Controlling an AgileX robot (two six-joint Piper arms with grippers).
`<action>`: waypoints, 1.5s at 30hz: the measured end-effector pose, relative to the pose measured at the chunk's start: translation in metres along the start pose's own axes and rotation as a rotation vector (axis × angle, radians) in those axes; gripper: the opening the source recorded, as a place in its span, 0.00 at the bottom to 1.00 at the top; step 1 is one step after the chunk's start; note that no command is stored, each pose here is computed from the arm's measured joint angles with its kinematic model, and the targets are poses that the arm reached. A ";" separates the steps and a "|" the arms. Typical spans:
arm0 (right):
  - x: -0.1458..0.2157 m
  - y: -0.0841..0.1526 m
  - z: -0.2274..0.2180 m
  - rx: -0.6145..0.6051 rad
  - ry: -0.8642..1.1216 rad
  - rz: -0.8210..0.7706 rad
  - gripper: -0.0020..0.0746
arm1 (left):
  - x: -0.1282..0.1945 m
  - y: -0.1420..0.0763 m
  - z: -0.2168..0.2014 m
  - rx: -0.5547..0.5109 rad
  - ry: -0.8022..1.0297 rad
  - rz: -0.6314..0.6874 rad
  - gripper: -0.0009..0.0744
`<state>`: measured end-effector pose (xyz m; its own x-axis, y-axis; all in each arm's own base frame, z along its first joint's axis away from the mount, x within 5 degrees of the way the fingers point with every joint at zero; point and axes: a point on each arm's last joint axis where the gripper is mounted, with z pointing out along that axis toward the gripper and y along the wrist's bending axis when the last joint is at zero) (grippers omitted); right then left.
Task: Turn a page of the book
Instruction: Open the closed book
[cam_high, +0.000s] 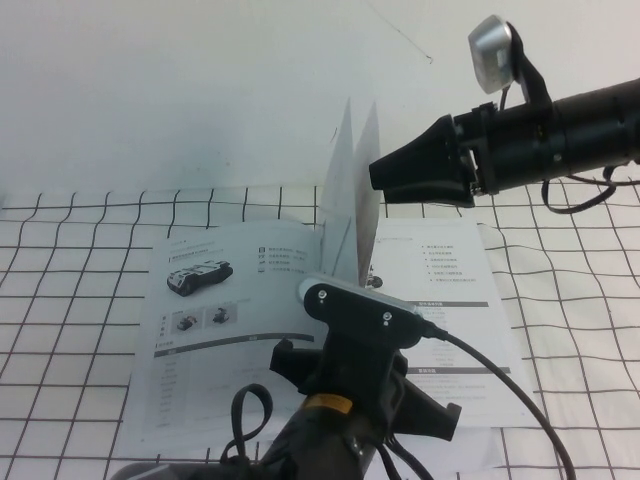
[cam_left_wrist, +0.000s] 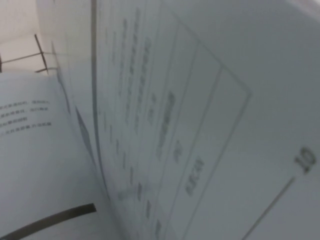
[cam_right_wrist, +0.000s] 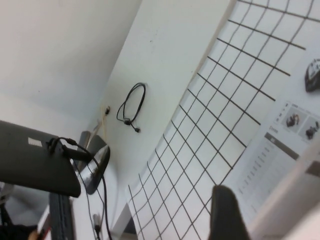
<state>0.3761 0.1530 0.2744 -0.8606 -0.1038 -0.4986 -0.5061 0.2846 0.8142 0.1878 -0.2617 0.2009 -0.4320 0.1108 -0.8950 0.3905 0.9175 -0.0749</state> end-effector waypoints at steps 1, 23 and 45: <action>0.000 0.005 -0.002 0.004 0.001 -0.017 0.53 | 0.000 0.001 0.000 -0.011 0.005 -0.016 0.01; 0.021 0.010 -0.029 0.390 0.289 -0.258 0.08 | 0.007 0.025 -0.004 -0.283 0.057 -0.142 0.01; 0.059 -0.105 0.046 0.474 0.474 -0.098 0.03 | 0.006 0.078 0.030 -0.160 0.303 -0.372 0.01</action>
<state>0.3815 0.1609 0.1461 -0.7986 -0.5268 -0.2912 -0.5965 0.6282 0.4995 0.2400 -0.2011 0.1766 -0.7442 -0.1501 -0.6508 0.0465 0.9604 -0.2747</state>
